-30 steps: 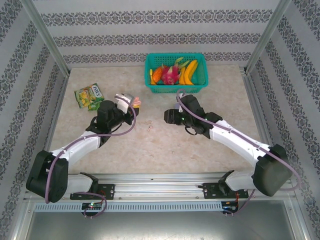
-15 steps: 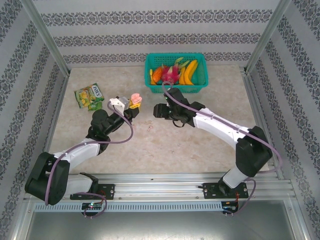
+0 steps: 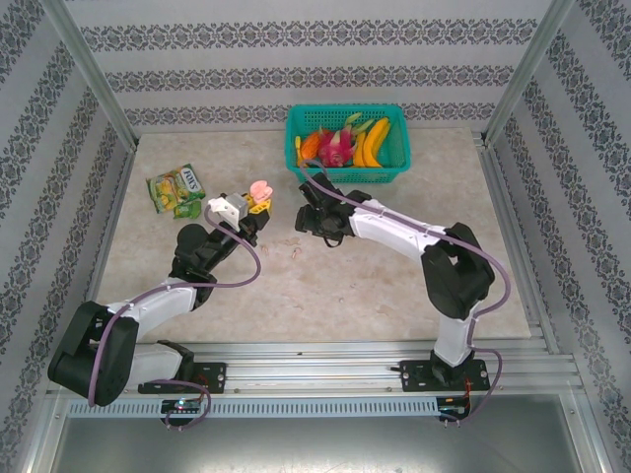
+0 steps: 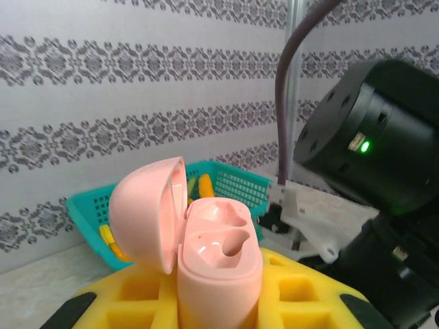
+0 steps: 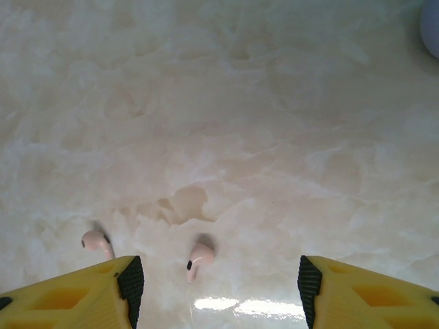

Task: Insert wireless bluetooth earbuds into charging case

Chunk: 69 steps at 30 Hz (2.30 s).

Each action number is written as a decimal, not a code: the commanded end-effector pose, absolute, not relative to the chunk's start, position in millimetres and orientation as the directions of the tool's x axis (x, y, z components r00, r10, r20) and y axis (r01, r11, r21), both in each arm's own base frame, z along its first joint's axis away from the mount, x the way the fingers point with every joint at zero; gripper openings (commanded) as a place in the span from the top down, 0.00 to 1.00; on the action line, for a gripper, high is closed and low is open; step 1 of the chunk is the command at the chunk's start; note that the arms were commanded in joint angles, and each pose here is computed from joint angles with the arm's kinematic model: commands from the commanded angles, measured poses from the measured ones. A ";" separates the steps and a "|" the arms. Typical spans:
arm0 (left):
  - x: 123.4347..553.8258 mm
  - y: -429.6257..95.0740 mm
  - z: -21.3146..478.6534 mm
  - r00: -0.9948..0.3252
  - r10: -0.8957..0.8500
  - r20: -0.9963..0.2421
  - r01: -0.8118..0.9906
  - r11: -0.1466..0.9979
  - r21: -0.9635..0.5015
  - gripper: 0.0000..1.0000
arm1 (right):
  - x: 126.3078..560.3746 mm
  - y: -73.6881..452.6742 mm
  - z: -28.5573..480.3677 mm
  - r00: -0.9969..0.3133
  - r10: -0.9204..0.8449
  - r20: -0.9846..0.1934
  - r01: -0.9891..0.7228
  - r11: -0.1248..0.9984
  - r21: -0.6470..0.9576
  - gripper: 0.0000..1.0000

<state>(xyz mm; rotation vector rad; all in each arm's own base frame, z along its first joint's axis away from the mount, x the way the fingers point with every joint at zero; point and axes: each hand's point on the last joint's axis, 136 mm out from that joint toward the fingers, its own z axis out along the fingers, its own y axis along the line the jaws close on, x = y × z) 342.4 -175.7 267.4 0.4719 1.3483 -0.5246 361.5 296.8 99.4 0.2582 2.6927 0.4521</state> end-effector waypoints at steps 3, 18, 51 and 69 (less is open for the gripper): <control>343.3 -152.5 294.0 0.257 -0.119 -0.959 0.527 0.849 0.036 1.00 | 351.1 298.4 80.2 -0.915 0.276 -0.294 0.204 0.946 0.251 0.36; 348.5 -142.7 292.4 0.258 -0.163 -0.952 0.509 0.861 -0.009 1.00 | 336.5 320.2 44.6 -0.927 0.304 -0.220 0.283 0.952 0.120 0.36; 348.2 -141.3 288.6 0.248 -0.178 -0.952 0.518 0.855 -0.025 1.00 | 323.7 310.4 9.5 -0.956 0.213 -0.201 0.217 0.976 0.000 0.64; 349.7 -144.2 283.9 0.230 -0.182 -0.956 0.531 0.847 -0.033 1.00 | 340.9 308.9 11.8 -0.946 0.238 -0.220 0.239 0.971 0.023 0.61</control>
